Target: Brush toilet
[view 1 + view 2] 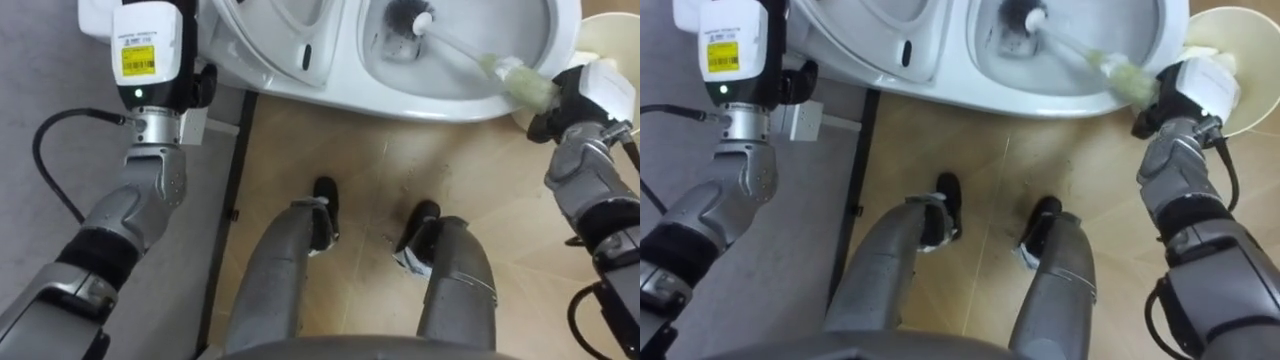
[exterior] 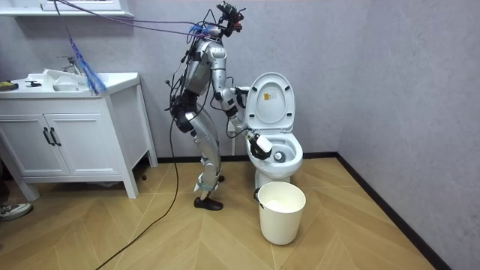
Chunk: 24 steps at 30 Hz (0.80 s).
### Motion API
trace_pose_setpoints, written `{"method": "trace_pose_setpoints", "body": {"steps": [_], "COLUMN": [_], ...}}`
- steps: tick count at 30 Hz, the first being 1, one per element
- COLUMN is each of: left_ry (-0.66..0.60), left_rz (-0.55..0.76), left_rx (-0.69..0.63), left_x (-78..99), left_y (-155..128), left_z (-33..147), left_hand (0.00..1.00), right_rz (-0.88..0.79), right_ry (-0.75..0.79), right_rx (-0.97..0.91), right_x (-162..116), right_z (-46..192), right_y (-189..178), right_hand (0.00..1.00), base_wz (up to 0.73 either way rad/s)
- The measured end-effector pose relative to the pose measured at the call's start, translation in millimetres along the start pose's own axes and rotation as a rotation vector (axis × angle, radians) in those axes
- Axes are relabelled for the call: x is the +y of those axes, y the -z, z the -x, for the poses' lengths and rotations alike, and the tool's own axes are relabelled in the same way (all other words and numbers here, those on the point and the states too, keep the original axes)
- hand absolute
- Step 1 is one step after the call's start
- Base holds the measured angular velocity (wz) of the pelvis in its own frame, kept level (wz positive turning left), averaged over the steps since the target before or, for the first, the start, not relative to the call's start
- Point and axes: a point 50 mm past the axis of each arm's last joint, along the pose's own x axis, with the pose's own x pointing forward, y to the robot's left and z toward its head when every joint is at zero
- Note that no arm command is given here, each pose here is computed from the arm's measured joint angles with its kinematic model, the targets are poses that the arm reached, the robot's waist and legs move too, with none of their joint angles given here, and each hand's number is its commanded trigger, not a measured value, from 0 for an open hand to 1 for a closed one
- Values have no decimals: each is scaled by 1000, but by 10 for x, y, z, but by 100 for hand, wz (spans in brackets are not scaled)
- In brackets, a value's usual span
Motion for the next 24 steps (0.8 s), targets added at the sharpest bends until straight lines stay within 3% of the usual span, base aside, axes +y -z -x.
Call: {"method": "trace_pose_setpoints", "body": {"steps": [10, 15, 24], "left_ry": [24, 57, 44], "left_rz": [-7, -4, 12], "left_rx": [25, 50, 44], "left_x": [-25, -89, -78], "left_y": [48, 87, 88], "left_z": [57, 212, 225], "left_hand": [0, 0, 0], "right_rz": [222, 283, 428], "right_ry": [1, -42, -55], "right_rx": [-191, -205, -238], "right_x": [182, 269, 253], "right_z": [205, 316, 311], "right_y": [-195, -129, -95], "right_hand": [100, 100, 100], "base_wz": [-8, -1, 1]}}
